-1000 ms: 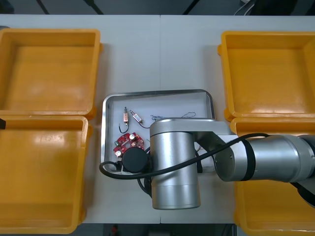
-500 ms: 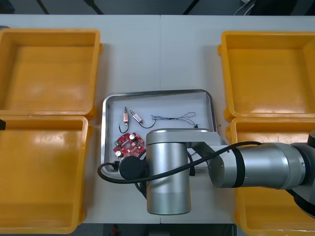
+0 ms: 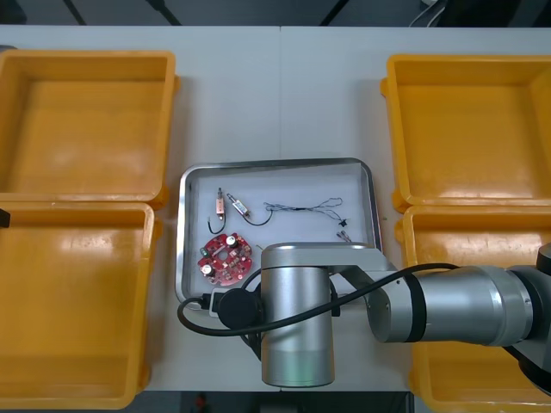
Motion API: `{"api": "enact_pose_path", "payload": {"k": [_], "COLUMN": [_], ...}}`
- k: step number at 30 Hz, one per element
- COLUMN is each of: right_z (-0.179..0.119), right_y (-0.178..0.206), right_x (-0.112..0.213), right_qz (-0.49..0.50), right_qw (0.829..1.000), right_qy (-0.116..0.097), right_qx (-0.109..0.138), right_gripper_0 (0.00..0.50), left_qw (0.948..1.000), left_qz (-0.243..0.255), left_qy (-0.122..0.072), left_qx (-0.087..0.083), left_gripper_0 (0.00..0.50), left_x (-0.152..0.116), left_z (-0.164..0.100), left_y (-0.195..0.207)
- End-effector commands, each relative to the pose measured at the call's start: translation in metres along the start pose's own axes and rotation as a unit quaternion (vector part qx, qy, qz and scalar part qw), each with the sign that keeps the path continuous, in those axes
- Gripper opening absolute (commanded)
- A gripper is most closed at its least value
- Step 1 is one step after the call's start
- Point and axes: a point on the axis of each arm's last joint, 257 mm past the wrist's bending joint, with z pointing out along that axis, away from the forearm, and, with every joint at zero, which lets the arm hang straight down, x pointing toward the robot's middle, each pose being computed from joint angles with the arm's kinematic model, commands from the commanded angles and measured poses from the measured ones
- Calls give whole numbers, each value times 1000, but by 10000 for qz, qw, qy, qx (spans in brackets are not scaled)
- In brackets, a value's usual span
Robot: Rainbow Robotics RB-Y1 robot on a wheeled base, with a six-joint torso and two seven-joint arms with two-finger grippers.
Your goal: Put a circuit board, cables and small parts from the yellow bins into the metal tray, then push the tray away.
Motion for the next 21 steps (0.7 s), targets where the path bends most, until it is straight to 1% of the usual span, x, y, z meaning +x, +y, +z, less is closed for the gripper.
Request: {"api": "enact_pose_path", "payload": {"k": [1,2,3,4,5,6,7,8,12,14,17,20,21], "right_z": [1,1,1,1,1,1,1,1,2,3,3,2,2], "right_y": [14,13,13,12,12,10,9,8,3,-3,-12,-29,-32], "right_x": [-11,-10,-12,-11,-11,-12,-12,-12,-10,-6,-5,0,0], "right_qz": [-166,-171,-166,-163,-163,-165,-173,-169,-153,-144,-148,-194,-194], "right_qw": [9997,9997,9997,9997,9997,9997,9997,9997,9997,9995,9991,9979,9977], "right_qy": [-150,-144,-159,-156,-156,-173,-177,-171,-159,-127,-139,-116,-109], "right_qx": [-43,-41,-37,-3,-3,24,56,64,143,241,382,603,637], "right_gripper_0": [500,489,353,168,153,65,21,2,0,0,0,0,0], "left_qw": [9997,9997,9997,9997,9997,9997,9997,9997,9997,9997,9997,9997,9997], "left_qz": [-48,-48,-48,-48,-48,-48,-48,-48,-48,-48,-48,-48,-48], "left_qy": [-89,-89,-89,-89,-89,-89,-89,-89,-89,-89,-89,-89,-89], "left_qx": [-205,-205,-205,-205,-205,-205,-205,-205,-205,-205,-205,-205,-205], "left_gripper_0": [500,500,500,500,500,500,500,500,500,500,500,500,500], "left_x": [-3,-3,-3,-3,-3,-3,-3,-3,-3,-3,-3,-3,-3], "left_z": [-11,-11,-11,-11,-11,-11,-11,-11,-11,-11,-11,-11,-11], "left_y": [10,10,10,10,10,10,10,10,10,10,10,10,10]}}
